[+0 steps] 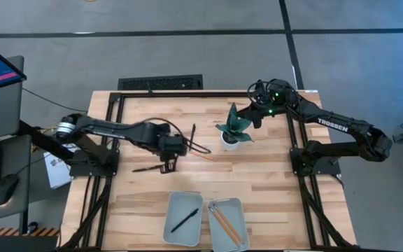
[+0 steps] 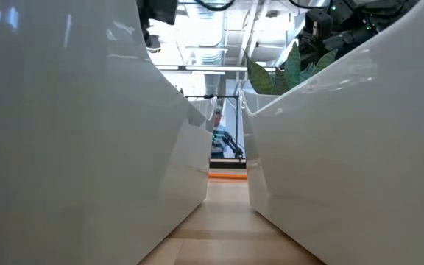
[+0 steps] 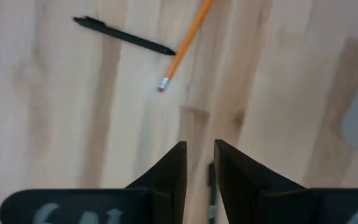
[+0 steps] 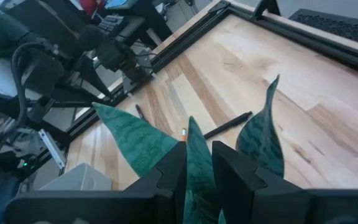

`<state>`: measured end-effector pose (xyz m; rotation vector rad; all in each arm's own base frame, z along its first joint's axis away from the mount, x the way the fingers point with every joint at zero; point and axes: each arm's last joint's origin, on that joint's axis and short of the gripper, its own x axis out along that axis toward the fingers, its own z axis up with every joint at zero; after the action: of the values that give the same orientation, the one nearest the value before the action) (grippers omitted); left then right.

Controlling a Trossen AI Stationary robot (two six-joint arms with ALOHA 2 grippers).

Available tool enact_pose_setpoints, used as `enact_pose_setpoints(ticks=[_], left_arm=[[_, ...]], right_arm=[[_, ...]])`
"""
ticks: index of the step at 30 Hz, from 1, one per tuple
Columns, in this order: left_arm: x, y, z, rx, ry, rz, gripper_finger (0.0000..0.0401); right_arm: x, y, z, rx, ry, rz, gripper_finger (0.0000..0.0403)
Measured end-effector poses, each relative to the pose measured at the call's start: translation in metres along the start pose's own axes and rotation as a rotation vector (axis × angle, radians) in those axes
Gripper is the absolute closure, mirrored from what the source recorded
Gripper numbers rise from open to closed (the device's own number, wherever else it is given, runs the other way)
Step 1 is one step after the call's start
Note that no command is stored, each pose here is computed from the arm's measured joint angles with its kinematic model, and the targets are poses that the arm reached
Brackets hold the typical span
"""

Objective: Sort pens & pencils
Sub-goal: Put the bottom pen into the left gray bin

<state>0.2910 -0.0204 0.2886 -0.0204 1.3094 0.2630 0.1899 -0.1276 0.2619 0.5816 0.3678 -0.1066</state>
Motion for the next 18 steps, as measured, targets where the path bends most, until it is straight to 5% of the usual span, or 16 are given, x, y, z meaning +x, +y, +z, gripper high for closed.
enact_pose_setpoints(ticks=[5, 18], left_arm=[[0.009, 0.013, -0.029, -0.085, -0.043, -0.098, 0.033], [0.059, 0.022, -0.09, -0.209, 0.035, -0.044, 0.033]], right_arm=[[0.0, -0.001, 0.001, -0.002, -0.015, -0.03, 0.0305], [-0.001, -0.002, 0.002, -0.009, -0.031, -0.038, 0.0305]])
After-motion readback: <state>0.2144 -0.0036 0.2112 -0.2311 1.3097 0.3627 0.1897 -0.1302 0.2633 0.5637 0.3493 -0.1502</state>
